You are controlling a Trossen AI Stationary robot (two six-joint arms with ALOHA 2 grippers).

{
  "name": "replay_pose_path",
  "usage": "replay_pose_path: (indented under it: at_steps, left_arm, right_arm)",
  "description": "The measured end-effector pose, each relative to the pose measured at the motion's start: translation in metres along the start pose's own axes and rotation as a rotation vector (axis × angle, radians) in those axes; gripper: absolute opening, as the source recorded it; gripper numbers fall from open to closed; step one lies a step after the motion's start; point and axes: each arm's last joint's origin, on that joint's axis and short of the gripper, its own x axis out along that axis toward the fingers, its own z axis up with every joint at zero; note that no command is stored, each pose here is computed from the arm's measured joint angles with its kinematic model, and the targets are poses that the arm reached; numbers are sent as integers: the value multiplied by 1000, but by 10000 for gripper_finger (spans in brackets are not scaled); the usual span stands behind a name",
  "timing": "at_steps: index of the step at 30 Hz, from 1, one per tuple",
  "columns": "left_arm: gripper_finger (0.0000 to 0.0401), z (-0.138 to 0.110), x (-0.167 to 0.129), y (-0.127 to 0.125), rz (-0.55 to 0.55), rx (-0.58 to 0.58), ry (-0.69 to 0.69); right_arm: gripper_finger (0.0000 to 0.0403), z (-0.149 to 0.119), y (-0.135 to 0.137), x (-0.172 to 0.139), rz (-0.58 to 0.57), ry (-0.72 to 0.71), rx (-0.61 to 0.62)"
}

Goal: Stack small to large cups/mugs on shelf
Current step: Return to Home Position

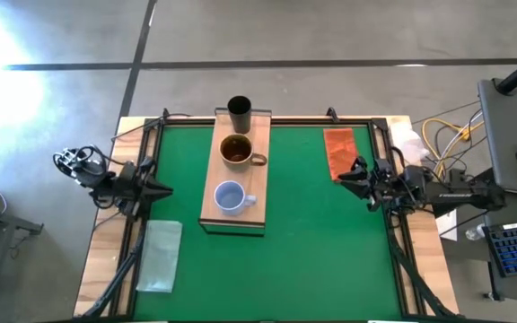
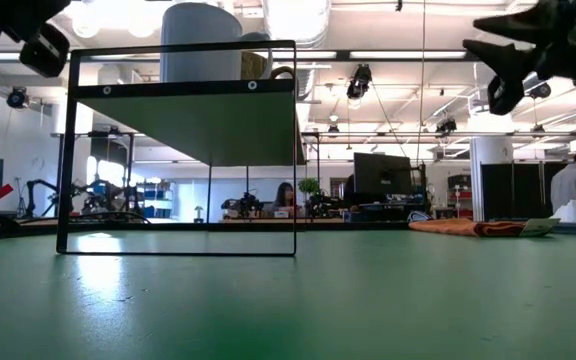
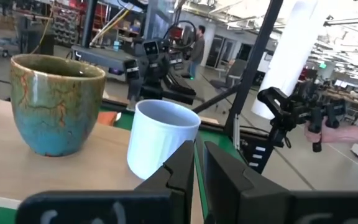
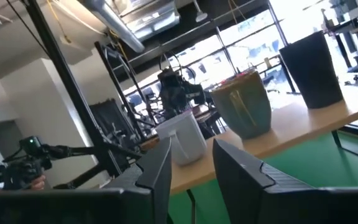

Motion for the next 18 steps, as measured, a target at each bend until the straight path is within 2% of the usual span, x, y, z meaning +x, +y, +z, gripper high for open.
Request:
replay_pose_path:
  at_steps: [5, 9, 18]
  left_arm:
    - [22, -1, 1, 0, 9, 4, -10]
    - [22, -8, 10, -2, 16, 12, -93]
    - [22, -59, 33, 0, -26, -21, -285]
  right_arm:
    - [107, -10, -5, -9, -5, 7, 15]
    - [107, -8, -4, -13, 5, -16, -2]
    - [98, -8, -4, -13, 4, -14, -4]
